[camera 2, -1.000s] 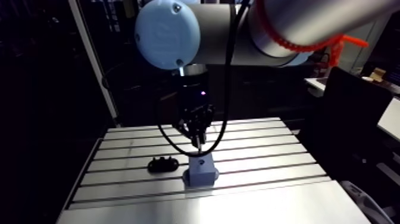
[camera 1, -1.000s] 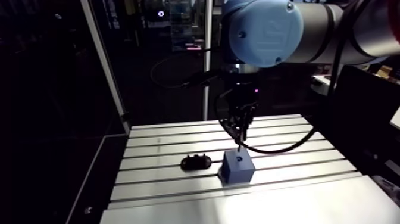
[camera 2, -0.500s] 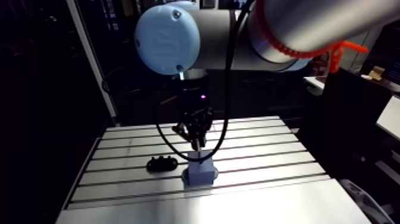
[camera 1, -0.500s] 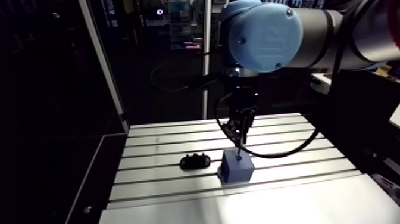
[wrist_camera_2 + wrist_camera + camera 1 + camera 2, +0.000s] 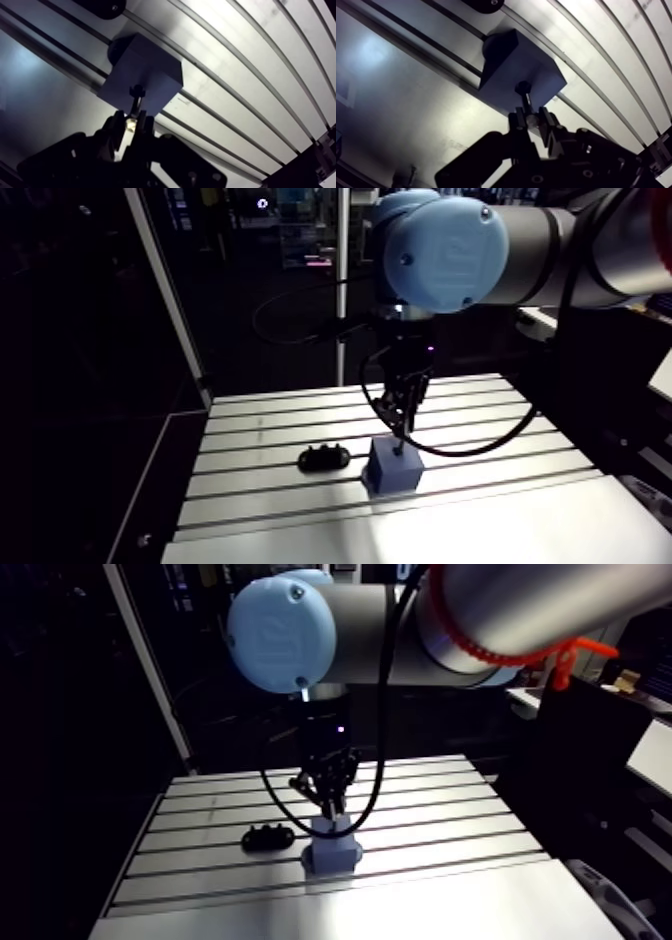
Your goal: Pick up the M10 bolt and insert it into the hex recess until seated.
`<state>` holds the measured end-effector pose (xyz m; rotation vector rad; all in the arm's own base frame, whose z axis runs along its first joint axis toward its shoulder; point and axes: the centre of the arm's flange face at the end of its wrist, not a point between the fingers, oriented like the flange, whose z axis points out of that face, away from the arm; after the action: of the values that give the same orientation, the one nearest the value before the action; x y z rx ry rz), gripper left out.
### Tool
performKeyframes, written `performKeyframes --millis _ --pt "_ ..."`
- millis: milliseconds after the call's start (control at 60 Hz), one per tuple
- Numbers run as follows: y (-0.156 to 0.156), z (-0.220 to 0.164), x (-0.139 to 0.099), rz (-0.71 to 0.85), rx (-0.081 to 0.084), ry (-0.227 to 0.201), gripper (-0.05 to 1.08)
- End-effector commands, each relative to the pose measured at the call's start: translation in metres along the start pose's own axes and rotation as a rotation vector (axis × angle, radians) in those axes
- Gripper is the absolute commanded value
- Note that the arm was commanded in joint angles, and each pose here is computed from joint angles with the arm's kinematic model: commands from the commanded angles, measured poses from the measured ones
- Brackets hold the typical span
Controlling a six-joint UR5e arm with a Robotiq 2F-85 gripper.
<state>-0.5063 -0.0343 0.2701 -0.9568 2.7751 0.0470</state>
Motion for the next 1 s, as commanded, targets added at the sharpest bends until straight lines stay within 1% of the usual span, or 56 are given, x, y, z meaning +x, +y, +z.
performKeyframes --millis 17,83,400,433,550,667,733,767,783,800,933,1000 --pt "-0.0006 0.0002 0.0 0.002 0.001 0.0 0.81" --pt "-0.0003 -0.0005 0.0002 0.002 0.0 0.001 0.81" --pt "-0.0012 0.0024 0.0 0.005 0.005 -0.003 0.81" --pt "-0.0016 0.0022 0.0004 0.003 0.003 -0.003 0.81" --pt "-0.0017 0.0021 0.0005 0.003 0.004 -0.001 0.81" --pt "-0.0005 0.0076 0.0026 0.002 0.012 -0.009 0.81" --pt "-0.0002 0.0081 0.003 0.002 0.011 -0.009 0.81" --pt "0.0008 0.0079 0.005 0.002 0.002 0.002 0.81" --pt "0.0008 0.0079 0.005 0.002 0.002 0.002 0.81" --pt "0.0013 0.0072 0.0056 0.003 -0.003 0.008 0.81" --pt "0.0015 0.0074 0.007 0.002 -0.004 0.011 0.81" --pt "0.002 0.0082 0.0077 0.002 -0.002 0.009 0.81"
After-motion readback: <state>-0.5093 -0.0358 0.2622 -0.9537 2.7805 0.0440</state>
